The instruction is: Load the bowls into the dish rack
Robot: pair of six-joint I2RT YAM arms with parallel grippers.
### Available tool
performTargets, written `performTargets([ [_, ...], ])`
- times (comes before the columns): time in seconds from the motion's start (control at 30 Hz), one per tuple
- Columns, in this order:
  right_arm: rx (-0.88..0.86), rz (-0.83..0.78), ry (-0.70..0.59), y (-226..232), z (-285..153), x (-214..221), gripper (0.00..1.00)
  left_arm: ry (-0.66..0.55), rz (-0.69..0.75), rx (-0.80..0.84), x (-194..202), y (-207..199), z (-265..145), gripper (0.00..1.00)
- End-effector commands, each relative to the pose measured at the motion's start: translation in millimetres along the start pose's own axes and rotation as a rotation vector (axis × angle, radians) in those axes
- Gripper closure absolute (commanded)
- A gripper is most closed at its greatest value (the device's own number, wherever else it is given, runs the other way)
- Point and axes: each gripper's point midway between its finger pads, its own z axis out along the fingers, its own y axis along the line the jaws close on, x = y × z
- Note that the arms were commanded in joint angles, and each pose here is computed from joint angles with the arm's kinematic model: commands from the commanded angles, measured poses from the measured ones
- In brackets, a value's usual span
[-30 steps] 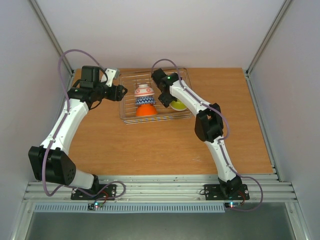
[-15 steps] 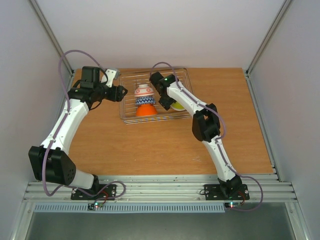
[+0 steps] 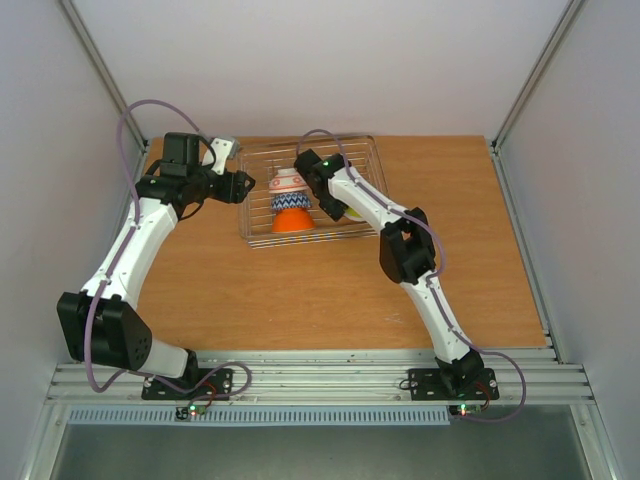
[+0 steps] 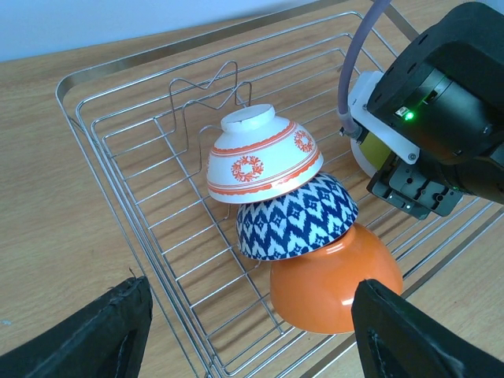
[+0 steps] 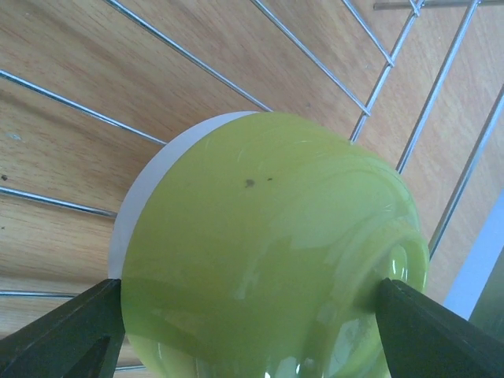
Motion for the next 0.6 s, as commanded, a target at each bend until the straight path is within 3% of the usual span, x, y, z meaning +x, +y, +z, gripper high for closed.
performTargets([
  [0.0, 0.040, -0.021, 0.038, -1.2, 18.5, 3.8, 0.18, -0.051, 0.034, 0.008, -10.6, -3.9, -6.3, 0.29],
  [0.27, 0.063, 0.024, -0.008, -15.9, 2.9, -1.2, 0.63, -0.052, 0.032, 0.010, -10.5, -4.3, -6.5, 0.29],
  [0.57, 0.095, 0.069, -0.063, -34.9, -20.7, -4.5, 0.82, -0.055, 0.031, 0.011, -11.2, -4.9, -7.5, 0.29],
])
